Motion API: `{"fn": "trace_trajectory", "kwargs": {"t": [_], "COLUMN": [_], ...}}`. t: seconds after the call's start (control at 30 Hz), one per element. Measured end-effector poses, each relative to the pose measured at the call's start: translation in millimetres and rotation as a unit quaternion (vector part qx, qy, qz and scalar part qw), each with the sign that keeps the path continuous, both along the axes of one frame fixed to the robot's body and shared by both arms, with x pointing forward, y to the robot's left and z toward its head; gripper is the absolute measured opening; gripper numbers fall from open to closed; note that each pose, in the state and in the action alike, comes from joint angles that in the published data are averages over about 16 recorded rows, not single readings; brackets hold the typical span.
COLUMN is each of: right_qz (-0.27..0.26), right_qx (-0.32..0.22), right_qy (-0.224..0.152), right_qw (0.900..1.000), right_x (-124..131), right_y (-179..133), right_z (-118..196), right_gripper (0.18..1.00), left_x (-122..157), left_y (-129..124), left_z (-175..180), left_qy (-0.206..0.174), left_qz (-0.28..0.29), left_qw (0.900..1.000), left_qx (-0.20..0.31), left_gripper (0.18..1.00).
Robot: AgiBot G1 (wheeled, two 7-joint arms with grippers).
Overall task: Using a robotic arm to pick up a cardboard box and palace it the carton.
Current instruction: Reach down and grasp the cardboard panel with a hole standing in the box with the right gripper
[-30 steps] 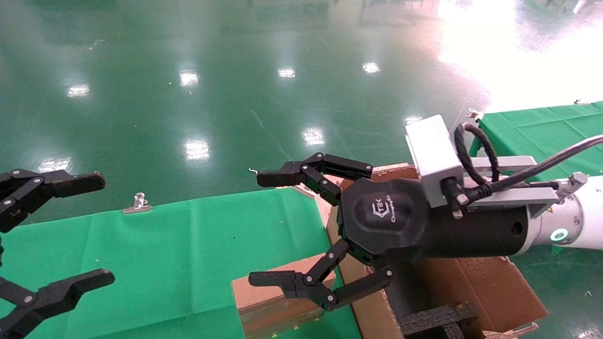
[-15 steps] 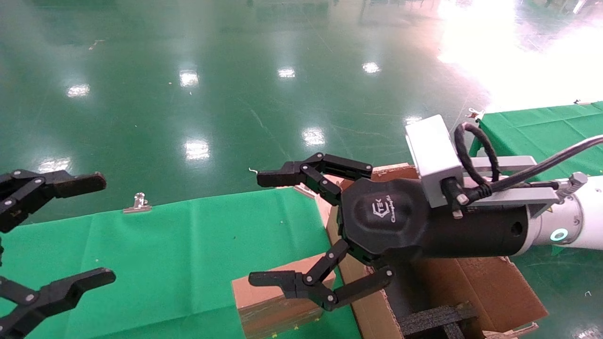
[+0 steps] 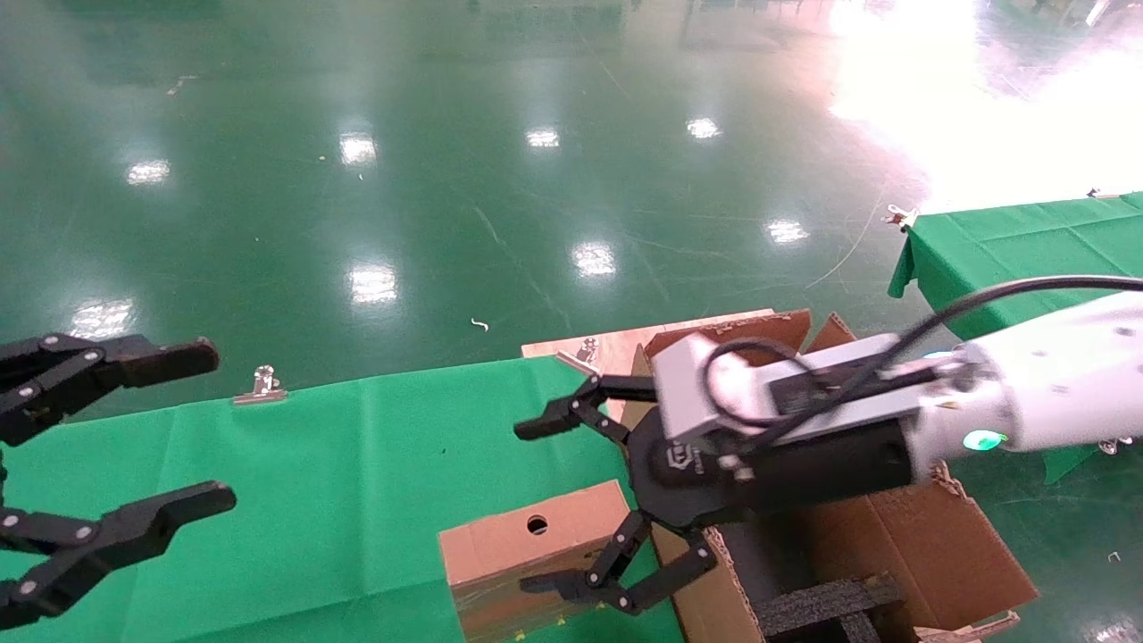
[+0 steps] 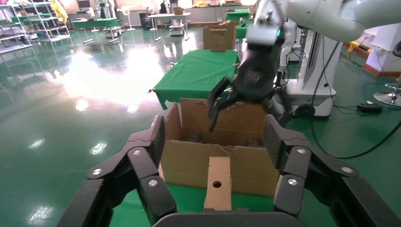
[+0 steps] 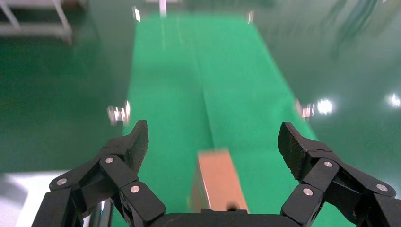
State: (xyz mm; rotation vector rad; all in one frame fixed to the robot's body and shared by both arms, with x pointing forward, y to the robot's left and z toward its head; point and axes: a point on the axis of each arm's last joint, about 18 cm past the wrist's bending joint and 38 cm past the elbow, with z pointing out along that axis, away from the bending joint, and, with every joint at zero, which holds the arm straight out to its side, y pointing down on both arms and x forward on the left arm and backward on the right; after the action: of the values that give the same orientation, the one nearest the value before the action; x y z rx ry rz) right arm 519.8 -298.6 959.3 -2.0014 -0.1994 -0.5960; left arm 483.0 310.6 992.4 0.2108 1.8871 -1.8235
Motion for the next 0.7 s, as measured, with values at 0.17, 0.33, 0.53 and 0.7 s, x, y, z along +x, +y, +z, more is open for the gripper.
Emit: {"fn": "trace_trajectory", "kwargs": {"t": [0.17, 0.33, 0.53, 0.7], "right_qz": [-0.014, -0.021, -0.024, -0.026], "right_qx": [-0.063, -0.121, -0.187, -0.243], "right_qy": [0.008, 0.01, 0.005, -0.003], "right_qw": [0.998, 0.992, 0.982, 0.97], "right_x": [21.6, 42.6, 66.3, 83.4], "right_y": [7.8, 18.9, 34.9, 47.6], "right_z": [-8.8, -14.0, -15.6, -15.2], "right_gripper": [1.001, 1.001, 1.001, 1.001], "left_x": [0.0, 0.0, 0.0, 0.0], "left_y": [0.0, 0.0, 0.0, 0.0], "left_z": [0.0, 0.0, 0.0, 0.0], "left_qy": [0.0, 0.0, 0.0, 0.0], "left_qz": [0.0, 0.0, 0.0, 0.0], "left_qw": [1.0, 1.0, 1.0, 1.0], "left_qx": [0.0, 0.0, 0.0, 0.0], "left_gripper": [0.732, 0.618, 0.468, 0.368]}}
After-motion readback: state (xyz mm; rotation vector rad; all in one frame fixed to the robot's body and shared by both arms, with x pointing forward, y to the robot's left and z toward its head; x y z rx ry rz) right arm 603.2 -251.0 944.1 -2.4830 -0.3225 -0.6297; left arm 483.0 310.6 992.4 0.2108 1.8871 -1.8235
